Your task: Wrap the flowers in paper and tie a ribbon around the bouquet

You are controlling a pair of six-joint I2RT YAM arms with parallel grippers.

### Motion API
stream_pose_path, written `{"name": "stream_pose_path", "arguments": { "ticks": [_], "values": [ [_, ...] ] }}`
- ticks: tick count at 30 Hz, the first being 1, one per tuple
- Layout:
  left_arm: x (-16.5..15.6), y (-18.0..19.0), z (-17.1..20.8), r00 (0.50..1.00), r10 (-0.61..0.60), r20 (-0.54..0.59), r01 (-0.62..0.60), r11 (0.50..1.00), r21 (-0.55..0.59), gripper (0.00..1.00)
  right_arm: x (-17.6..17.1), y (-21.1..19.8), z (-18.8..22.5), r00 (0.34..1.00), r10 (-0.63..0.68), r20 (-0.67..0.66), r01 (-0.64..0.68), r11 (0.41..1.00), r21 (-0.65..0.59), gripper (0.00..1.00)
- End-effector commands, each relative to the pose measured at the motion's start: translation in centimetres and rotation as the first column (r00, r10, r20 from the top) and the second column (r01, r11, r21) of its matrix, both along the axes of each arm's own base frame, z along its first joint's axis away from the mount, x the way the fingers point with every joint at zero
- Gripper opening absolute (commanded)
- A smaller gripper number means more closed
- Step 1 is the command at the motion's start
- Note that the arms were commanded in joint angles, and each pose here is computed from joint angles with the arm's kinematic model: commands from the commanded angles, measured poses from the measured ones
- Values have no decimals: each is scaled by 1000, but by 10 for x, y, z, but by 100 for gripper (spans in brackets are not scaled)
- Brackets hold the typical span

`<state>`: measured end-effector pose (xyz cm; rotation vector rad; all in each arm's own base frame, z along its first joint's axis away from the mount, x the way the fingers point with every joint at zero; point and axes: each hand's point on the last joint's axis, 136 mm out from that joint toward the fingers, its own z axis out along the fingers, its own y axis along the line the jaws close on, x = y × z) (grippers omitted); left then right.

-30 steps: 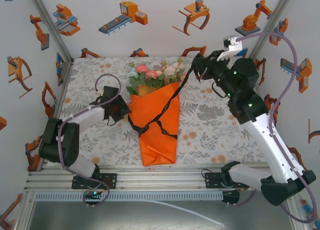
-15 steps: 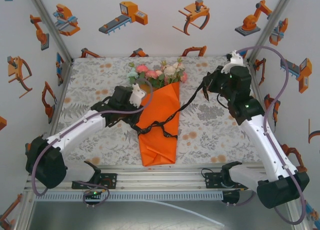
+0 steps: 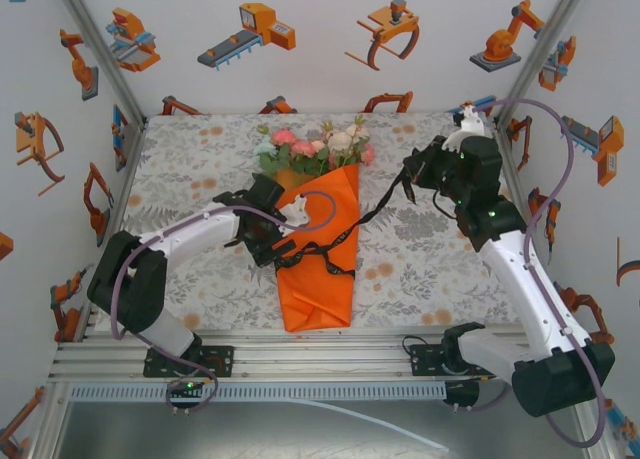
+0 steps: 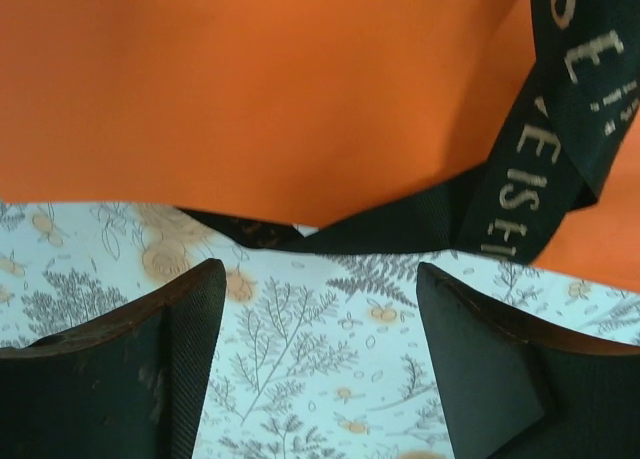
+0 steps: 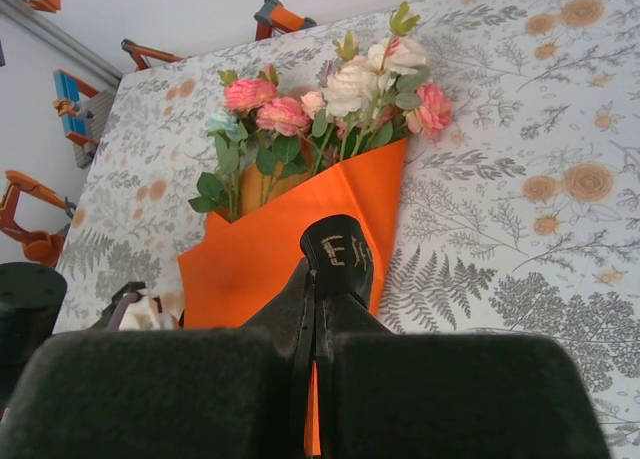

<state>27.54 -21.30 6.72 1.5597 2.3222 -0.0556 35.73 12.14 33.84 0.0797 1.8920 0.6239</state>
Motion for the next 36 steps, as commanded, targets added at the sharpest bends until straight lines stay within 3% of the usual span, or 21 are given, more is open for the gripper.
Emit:
{"name": "stream_pose_path", "arguments": {
  "ticks": [1,4,10,15,18,20,22,23,24,25,26,28,29,31,32,33,34,36],
  "values": [
    [4,-14,-3,999,-42,19,43,998,-38,69,-2,-2,9,1000,-3,30,2,999,43,0],
    [4,-13,-10,1000,-24,3,24,999,-28,54,0,-6,7,1000,-19,18,18,998,59,0],
    [-4,-2,-3,999,42,-2,-42,999,-17,2,5,-24,-2,995,-93,-28,94,993,64,0],
    [1,14,23,979,194,66,-192,981,-36,0,9,-53,-26,968,-235,-92,236,972,7,0],
    [11,35,33,903,416,105,-413,909,-55,0,8,-87,-54,910,-388,-147,387,921,-34,0],
    [9,41,31,845,532,60,-526,846,-92,0,8,-98,-68,901,-406,-152,407,913,-27,0],
    [4,37,25,834,551,19,-544,829,-131,0,8,-100,-76,901,-403,-159,408,913,-2,0],
    [5,34,24,833,553,18,-543,823,-165,3,8,-97,-77,909,-387,-154,393,920,10,0],
    [12,37,27,801,598,33,-581,789,-201,15,9,-93,-78,919,-364,-152,371,928,24,0],
    [22,44,31,732,682,2,-659,708,-253,30,10,-87,-78,930,-335,-150,345,938,41,0],
    [34,52,35,618,776,-122,-768,564,-304,33,12,-83,-76,938,-312,-151,323,944,59,0],
    [49,66,35,348,859,-375,-917,228,-328,21,14,-75,-78,942,-278,-185,297,951,84,0],
    [52,77,33,183,876,-447,-948,37,-315,20,16,-73,-80,942,-267,-204,290,953,92,0],
    [49,92,26,-41,845,-533,-930,-228,-290,29,17,-68,-81,943,-243,-228,272,956,108,0],
    [50,95,23,-109,810,-577,-904,-321,-281,31,18,-64,-84,944,-227,-239,259,959,113,0],
    [49,97,21,-156,783,-602,-884,-382,-269,31,18,-63,-84,945,-218,-243,252,960,120,0],
    [51,97,20,-178,759,-626,-868,-420,-263,31,18,-62,-85,945,-212,-248,249,960,127,0],
    [56,93,19,-189,736,-650,-861,-442,-251,32,18,-60,-87,945,-207,-255,247,959,136,0]
  ]
}}
